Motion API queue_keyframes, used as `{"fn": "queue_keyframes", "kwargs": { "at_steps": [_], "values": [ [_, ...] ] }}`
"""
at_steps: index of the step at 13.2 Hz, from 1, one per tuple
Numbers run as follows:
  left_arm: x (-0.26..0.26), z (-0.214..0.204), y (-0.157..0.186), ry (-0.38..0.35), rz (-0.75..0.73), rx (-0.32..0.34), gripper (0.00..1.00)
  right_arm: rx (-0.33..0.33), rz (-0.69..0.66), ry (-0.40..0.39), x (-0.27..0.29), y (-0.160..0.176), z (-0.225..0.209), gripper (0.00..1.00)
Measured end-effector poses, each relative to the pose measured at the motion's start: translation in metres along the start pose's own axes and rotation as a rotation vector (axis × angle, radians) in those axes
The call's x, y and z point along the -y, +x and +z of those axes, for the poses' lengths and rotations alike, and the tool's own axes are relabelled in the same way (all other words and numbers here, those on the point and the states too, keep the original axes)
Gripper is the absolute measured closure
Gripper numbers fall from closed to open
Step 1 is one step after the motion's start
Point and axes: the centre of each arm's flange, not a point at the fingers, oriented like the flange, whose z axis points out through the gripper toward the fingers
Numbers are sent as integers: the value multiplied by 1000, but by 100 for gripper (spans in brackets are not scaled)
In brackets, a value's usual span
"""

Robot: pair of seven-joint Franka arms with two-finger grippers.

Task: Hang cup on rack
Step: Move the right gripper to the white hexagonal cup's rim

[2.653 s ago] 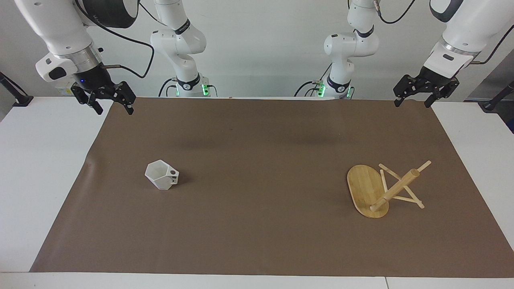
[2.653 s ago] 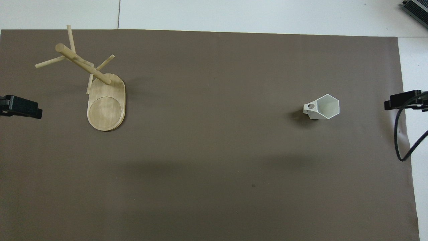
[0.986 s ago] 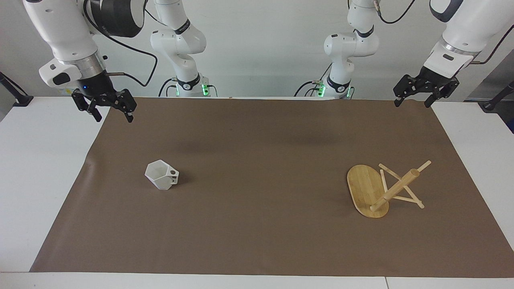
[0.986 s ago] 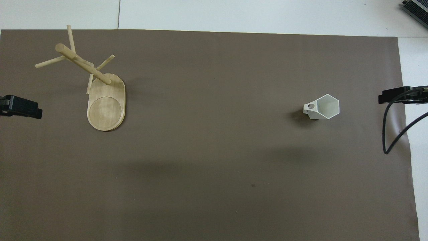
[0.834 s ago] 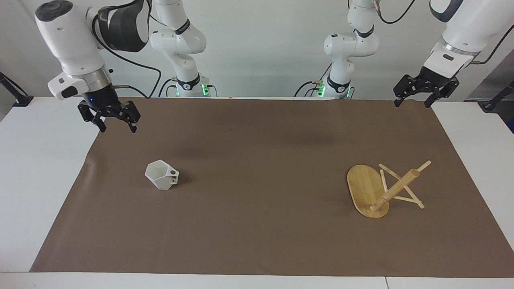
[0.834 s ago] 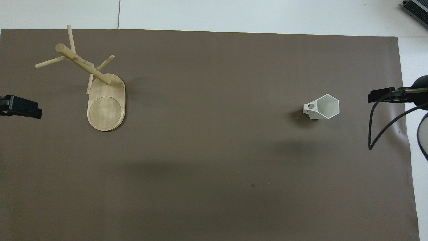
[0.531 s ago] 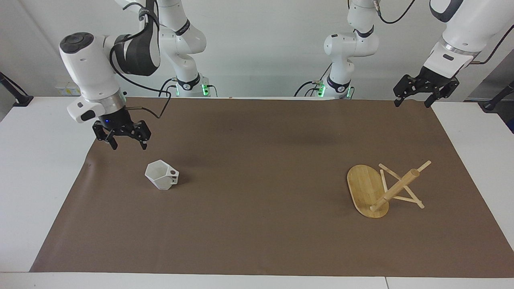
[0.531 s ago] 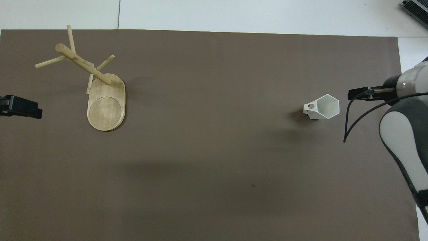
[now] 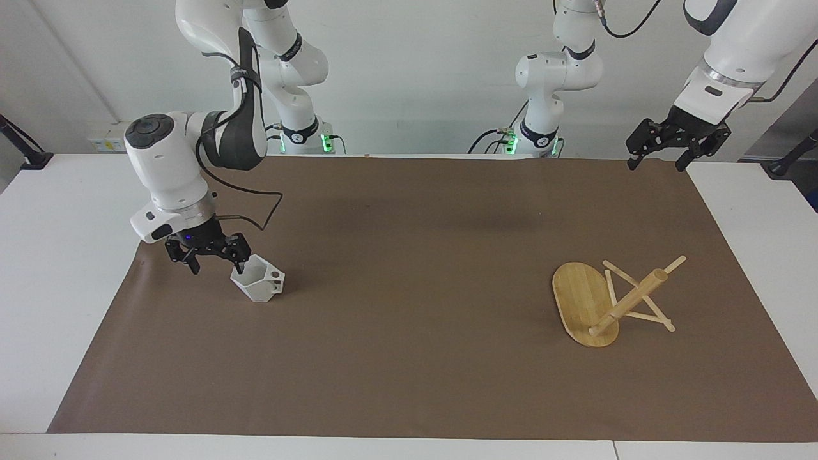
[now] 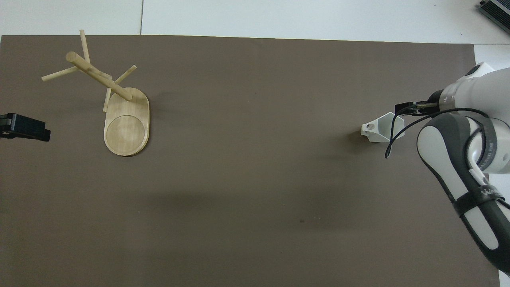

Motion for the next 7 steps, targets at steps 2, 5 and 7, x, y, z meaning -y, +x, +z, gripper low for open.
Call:
{"fn": "queue_keyframes", "kwargs": {
  "at_steps": [2, 5, 7],
  "values": [
    [0, 0, 0, 0, 0, 0, 0, -8, -6, 1, 4, -2, 9, 0],
    [0, 0, 0, 0, 0, 0, 0, -8, -15, 5, 12, -5, 27, 0],
    [0, 0, 0, 0, 0, 0, 0, -23, -19, 4, 15, -5, 36, 0]
  ]
}}
